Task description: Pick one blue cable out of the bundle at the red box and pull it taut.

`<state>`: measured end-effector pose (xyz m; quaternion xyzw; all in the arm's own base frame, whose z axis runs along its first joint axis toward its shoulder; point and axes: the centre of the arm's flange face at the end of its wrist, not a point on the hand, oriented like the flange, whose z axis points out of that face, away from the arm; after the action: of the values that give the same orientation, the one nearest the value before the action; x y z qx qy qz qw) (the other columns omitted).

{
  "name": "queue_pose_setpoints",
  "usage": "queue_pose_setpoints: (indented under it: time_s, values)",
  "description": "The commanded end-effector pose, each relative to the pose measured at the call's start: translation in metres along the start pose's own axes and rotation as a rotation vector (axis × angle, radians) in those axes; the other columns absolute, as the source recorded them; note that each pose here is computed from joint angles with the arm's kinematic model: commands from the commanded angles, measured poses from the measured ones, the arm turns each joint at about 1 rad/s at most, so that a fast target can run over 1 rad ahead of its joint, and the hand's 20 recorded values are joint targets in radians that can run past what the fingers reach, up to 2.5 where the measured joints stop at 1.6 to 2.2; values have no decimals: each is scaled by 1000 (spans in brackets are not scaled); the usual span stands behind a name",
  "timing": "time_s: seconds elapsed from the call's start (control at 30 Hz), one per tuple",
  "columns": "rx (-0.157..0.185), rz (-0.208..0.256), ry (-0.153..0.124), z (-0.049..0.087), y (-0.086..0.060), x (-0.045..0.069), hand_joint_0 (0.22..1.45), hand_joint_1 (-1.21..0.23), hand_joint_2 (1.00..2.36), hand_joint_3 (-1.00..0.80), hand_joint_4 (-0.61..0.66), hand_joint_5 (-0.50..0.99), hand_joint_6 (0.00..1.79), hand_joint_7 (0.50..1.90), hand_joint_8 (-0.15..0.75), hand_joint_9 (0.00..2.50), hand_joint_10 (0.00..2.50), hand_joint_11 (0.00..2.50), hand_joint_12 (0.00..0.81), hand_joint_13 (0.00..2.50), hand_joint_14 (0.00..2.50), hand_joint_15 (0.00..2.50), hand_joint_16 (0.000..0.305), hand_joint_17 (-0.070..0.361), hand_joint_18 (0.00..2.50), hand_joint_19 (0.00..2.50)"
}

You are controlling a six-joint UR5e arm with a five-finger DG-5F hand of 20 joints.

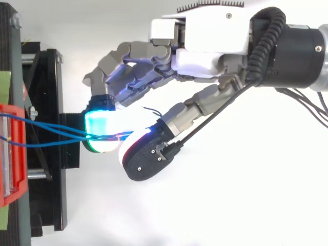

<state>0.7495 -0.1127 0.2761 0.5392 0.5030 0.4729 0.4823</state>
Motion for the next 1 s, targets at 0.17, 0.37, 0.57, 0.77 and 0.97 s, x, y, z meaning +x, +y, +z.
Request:
queue_pose_setpoints:
  time_s: [0.17, 0.37, 0.57, 0.77, 0.97]
  values:
    - [0, 0, 0, 0, 0, 0, 579, -762, 1000, -500, 87, -202, 874, 964, 274, 613, 10, 411, 369, 197, 0, 0, 57, 128, 410, 203]
    - [-2, 0, 0, 0, 1, 0, 654, -759, 1013, -328, 60, -190, 889, 1008, 279, 652, 8, 418, 367, 214, 0, 0, 56, 126, 428, 193]
    - [-2, 0, 1, 0, 1, 1, 687, -821, 1019, -217, 1, -198, 900, 996, 275, 645, 10, 415, 365, 224, 0, 0, 56, 126, 442, 191]
    - [1, 1, 0, 0, 1, 0, 743, -876, 1015, -293, -31, -204, 889, 929, 266, 617, 8, 411, 363, 221, 0, 0, 56, 125, 433, 191]
    - [7, 4, 0, 0, 1, 0, 792, -926, 1012, -355, -20, -206, 885, 940, 252, 581, 7, 396, 359, 205, 0, 0, 55, 124, 411, 177]
